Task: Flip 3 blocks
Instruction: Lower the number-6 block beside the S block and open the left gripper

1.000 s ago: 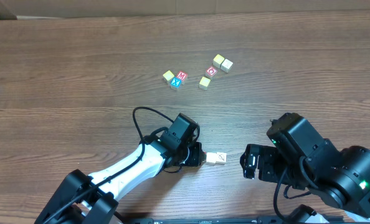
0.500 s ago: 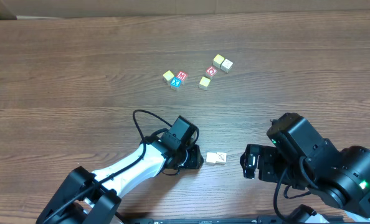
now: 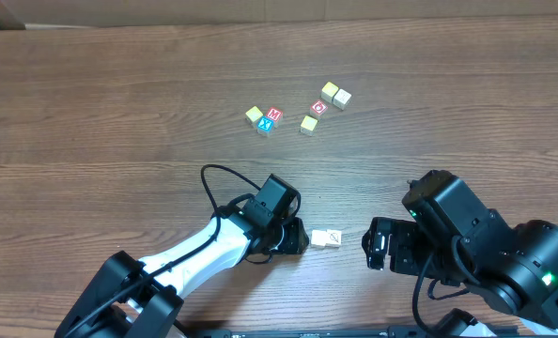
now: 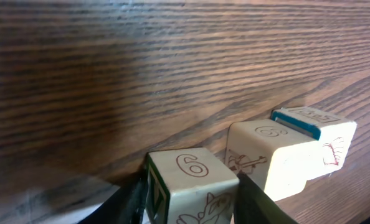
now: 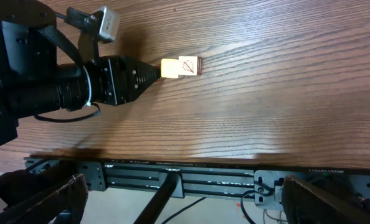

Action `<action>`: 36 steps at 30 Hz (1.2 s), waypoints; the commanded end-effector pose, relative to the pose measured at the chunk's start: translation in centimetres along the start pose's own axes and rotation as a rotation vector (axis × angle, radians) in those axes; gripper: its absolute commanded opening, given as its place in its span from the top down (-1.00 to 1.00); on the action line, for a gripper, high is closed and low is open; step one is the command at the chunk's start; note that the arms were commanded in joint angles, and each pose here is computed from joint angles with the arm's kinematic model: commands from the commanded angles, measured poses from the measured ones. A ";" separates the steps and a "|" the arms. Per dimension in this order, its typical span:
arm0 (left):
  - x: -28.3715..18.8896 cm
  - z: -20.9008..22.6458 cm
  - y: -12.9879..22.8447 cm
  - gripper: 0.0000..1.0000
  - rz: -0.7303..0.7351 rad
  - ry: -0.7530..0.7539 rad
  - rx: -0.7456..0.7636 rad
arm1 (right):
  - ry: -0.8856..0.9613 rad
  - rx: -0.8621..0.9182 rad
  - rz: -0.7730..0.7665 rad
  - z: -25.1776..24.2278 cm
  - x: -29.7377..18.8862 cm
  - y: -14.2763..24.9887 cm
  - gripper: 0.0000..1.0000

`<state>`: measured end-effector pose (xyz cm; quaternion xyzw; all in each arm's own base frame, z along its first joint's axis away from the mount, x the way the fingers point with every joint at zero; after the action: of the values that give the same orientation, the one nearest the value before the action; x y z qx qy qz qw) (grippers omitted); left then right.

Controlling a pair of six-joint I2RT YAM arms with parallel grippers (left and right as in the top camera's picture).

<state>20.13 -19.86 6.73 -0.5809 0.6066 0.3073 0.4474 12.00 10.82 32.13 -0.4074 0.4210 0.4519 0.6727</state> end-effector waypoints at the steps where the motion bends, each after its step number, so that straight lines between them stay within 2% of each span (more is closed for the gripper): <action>1: 0.9 1.0 0.8 0.20 0.020 -0.052 0.023 | -0.021 -0.010 -0.016 0.2 -0.5 -0.1 -1.00; 14: 0.0 0.8 0.3 0.27 -0.013 -0.032 0.028 | -0.030 -0.010 -0.021 0.3 -0.5 -0.2 -1.00; 24: -4.0 0.8 -0.6 -0.14 -0.115 -0.009 0.043 | -0.030 -0.010 -0.021 0.4 -0.5 -0.2 -1.00; 26: -4.1 1.2 -0.4 0.01 -0.099 -0.021 0.035 | -0.029 -0.010 -0.020 0.3 -0.5 -0.2 -1.00; 27: -4.1 1.4 -0.2 0.47 -0.085 -0.031 0.034 | -0.030 -0.010 -0.019 0.3 -0.5 -0.2 -1.00; 28: -4.1 1.8 0.2 0.85 -0.066 -0.044 0.027 | -0.033 -0.010 -0.015 0.4 -0.5 -0.1 -1.00; 29: -4.2 2.2 0.5 0.92 -0.047 -0.067 0.013 | -0.038 -0.010 -0.009 0.4 -0.5 -0.1 -1.00; 33: -4.6 4.5 1.9 0.92 0.021 -0.211 -0.041 | -0.037 -0.011 -0.004 0.4 -0.5 0.0 -0.92; 35: -4.7 5.1 2.2 0.92 0.032 -0.252 -0.048 | -0.036 -0.011 -0.005 0.4 -0.4 0.0 -0.73; 36: -4.8 5.2 2.2 0.92 0.033 -0.256 -0.031 | -0.034 -0.010 -0.006 0.4 -0.4 -0.1 -0.57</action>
<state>18.15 -13.77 8.51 -0.5427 0.5696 0.3943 0.4749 11.98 11.02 32.18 -0.4057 0.4152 0.4602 0.6717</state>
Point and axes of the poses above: each gripper's point midway between its finger pads, its own x axis out along the fingers, its own z axis along the line the jaws close on, y = z × x, the point moved 7 cm from there along -x, back along the fingers, and after that the axes turned 7 degrees about x, right-handed, at the moved point
